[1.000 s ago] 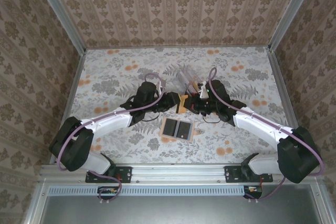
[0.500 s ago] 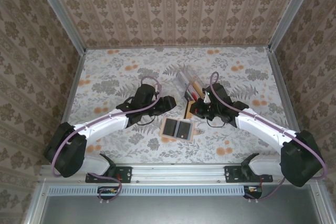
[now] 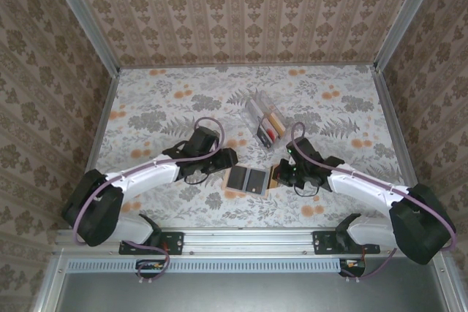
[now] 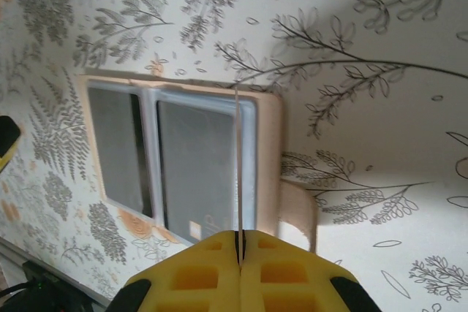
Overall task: Put the credit cards into the card holder
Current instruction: Flip over the card slot in the card holder, then insert the credit card into the card slot.
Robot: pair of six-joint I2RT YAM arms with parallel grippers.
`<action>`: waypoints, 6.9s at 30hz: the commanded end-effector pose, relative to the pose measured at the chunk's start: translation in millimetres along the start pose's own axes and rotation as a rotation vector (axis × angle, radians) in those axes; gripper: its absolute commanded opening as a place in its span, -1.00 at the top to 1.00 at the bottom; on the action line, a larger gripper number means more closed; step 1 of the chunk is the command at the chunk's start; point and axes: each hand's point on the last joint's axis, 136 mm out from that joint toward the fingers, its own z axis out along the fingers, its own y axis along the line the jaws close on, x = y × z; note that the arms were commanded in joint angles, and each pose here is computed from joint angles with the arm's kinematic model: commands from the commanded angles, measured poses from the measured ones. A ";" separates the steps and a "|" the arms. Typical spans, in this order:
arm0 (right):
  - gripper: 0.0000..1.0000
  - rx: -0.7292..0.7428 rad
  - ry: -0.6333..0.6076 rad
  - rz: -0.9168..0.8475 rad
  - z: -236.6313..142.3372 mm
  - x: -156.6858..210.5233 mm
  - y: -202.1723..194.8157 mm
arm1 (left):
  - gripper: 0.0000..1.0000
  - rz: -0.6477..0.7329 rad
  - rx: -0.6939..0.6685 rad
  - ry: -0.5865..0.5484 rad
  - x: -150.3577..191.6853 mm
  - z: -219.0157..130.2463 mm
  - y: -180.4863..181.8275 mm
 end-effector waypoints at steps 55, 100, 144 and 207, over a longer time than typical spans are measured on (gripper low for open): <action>0.86 -0.106 -0.061 -0.027 -0.7 -10.5 33.8 | -0.18 0.037 -0.086 0.128 41.9 40.8 18.4; 0.86 -0.157 -0.020 -0.039 18.4 -0.8 32.3 | -0.21 0.021 -0.027 0.032 34.8 28.3 -4.4; 0.85 -0.275 0.086 0.045 44.0 28.4 21.2 | 0.26 -0.006 -0.058 0.143 58.4 57.7 7.3; 0.26 -0.112 0.009 0.031 42.2 25.2 13.9 | 0.39 -0.006 -0.101 0.142 60.4 56.0 14.7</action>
